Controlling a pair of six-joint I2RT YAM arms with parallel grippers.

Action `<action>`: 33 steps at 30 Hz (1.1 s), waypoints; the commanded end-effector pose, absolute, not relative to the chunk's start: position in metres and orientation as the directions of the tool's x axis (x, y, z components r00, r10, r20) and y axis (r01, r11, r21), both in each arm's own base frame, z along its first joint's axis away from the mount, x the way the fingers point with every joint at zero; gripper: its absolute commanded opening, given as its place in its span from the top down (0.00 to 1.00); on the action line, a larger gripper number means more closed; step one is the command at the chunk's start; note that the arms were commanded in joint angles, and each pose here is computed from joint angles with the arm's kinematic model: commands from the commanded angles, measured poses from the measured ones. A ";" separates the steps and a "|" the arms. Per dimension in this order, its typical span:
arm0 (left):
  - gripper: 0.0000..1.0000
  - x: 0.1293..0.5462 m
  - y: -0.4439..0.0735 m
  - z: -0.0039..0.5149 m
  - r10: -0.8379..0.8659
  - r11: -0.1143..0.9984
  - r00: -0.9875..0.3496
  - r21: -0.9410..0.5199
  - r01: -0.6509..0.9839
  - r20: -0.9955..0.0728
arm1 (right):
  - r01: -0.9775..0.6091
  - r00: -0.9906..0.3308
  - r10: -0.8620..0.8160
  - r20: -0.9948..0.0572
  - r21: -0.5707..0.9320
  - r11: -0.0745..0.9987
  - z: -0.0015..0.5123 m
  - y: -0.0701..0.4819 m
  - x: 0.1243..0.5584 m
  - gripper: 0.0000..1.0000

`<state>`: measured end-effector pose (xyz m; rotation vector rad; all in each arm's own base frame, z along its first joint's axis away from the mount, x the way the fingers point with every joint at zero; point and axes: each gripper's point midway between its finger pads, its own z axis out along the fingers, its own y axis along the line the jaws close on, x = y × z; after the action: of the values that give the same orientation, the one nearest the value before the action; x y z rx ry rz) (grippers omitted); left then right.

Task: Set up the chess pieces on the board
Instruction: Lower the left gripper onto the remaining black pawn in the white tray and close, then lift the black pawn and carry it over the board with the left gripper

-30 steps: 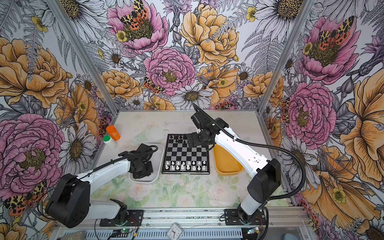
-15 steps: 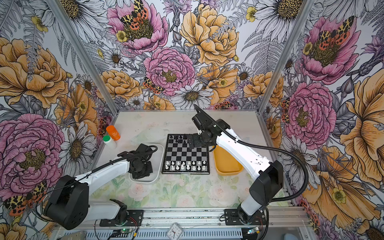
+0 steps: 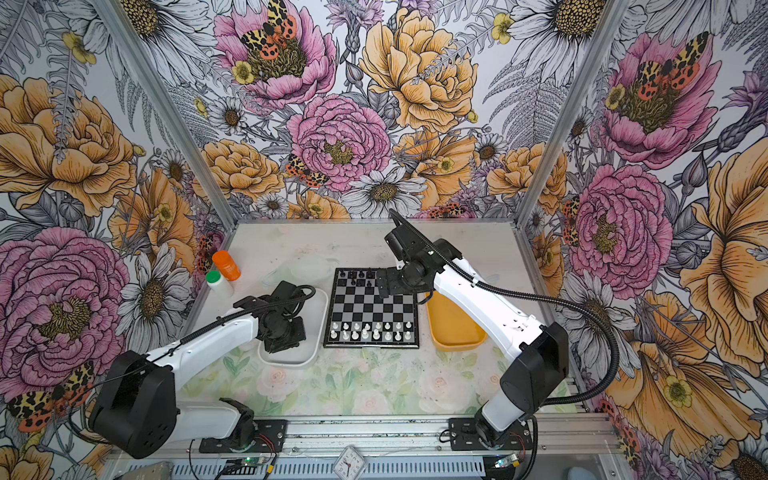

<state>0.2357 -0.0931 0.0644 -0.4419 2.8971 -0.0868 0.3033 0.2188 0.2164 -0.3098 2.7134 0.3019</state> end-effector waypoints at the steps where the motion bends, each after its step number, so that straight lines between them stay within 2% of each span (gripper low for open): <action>1: 0.92 0.254 -0.092 0.086 -0.272 0.962 -0.932 -0.074 -0.262 -0.240 | -0.244 -0.882 -0.145 -0.449 0.171 0.954 0.230 0.213 0.303 0.00; 10: 0.92 0.308 -0.130 0.141 -0.174 0.983 -0.935 -0.103 -0.149 -0.308 | -0.201 -0.879 -0.102 -0.465 0.168 0.965 0.235 0.196 0.298 0.00; 18: 0.93 0.358 -0.219 0.173 -0.008 0.990 -0.937 -0.135 0.041 -0.348 | -0.113 -0.873 -0.008 -0.487 0.185 0.976 0.240 0.160 0.282 0.01; 25: 0.92 0.379 -0.313 0.160 0.135 0.965 -0.936 -0.172 0.199 -0.325 | -0.020 -0.876 0.062 -0.477 0.165 0.986 0.235 0.120 0.266 0.00; 33: 0.93 0.381 -0.376 0.134 0.209 0.942 -0.932 -0.197 0.274 -0.298 | 0.034 -0.867 0.120 -0.484 0.182 0.983 0.236 0.093 0.253 0.00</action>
<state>0.3862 -0.3683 0.1301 0.3275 2.8045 -0.3044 0.2597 0.1000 0.2325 0.0942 2.6277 0.2286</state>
